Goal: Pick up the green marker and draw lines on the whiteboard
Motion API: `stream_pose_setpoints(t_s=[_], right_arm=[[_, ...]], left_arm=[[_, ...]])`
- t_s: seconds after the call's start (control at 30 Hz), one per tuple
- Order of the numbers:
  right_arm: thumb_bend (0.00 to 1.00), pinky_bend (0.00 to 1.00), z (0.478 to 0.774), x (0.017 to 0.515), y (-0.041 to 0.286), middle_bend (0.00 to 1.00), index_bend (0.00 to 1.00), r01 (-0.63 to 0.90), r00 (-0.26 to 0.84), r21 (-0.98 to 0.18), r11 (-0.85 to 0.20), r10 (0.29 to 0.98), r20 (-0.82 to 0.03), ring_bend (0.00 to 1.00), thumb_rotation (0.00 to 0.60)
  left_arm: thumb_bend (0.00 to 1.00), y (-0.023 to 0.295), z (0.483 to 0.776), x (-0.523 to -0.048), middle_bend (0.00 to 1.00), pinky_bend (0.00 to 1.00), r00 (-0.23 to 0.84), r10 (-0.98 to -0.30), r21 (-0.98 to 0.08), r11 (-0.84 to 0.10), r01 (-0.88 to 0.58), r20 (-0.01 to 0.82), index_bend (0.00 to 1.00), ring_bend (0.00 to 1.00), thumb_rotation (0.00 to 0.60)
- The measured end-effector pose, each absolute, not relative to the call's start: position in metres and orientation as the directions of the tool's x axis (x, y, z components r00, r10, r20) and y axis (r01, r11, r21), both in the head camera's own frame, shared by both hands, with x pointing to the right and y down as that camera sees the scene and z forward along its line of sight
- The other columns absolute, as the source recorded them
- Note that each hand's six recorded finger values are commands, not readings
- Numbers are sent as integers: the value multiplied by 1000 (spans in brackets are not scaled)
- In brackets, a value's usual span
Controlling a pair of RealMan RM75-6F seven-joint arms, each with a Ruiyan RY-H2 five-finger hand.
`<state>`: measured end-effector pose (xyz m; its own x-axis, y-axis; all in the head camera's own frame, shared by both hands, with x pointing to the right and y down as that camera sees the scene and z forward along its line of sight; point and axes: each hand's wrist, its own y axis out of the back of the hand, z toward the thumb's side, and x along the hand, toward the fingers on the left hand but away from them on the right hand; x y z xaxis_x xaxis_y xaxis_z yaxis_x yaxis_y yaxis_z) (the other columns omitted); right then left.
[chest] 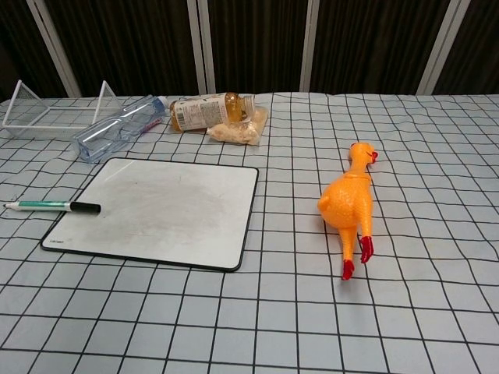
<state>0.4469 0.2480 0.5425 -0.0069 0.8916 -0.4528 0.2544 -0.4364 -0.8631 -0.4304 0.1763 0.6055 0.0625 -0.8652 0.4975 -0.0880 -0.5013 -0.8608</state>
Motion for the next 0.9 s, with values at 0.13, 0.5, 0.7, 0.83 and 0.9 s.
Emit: stream_pose_setpoints(t_s=[0.13,0.5,0.7,0.83,0.9], right_arm=[[268,0,543,447,247,0,0,260,-9,-862,-436,891,-453,0,600],[268,0,543,449,246,0,0,281,-17,-858,-429,892,-452,0,600],[268,0,544,449,245,0,0,293,-20,-854,-429,891,-454,0,600],[268,0,545,450,245,0,0,300,-22,-851,-432,888,-459,0,600],[268,0,544,450,245,0,0,303,-23,-850,-431,888,-459,0,600]], left_arm=[[176,159,624,-424,0,0,69,-842,-841,-539,-51,535,275,0,600],[331,129,687,-402,26,0,50,-783,-784,-620,18,620,478,0,600],[357,123,709,-393,26,0,47,-768,-769,-638,43,639,476,0,600],[379,120,717,-389,26,0,50,-761,-762,-644,59,647,468,0,600],[395,119,721,-387,26,0,51,-757,-759,-648,65,651,467,0,600]])
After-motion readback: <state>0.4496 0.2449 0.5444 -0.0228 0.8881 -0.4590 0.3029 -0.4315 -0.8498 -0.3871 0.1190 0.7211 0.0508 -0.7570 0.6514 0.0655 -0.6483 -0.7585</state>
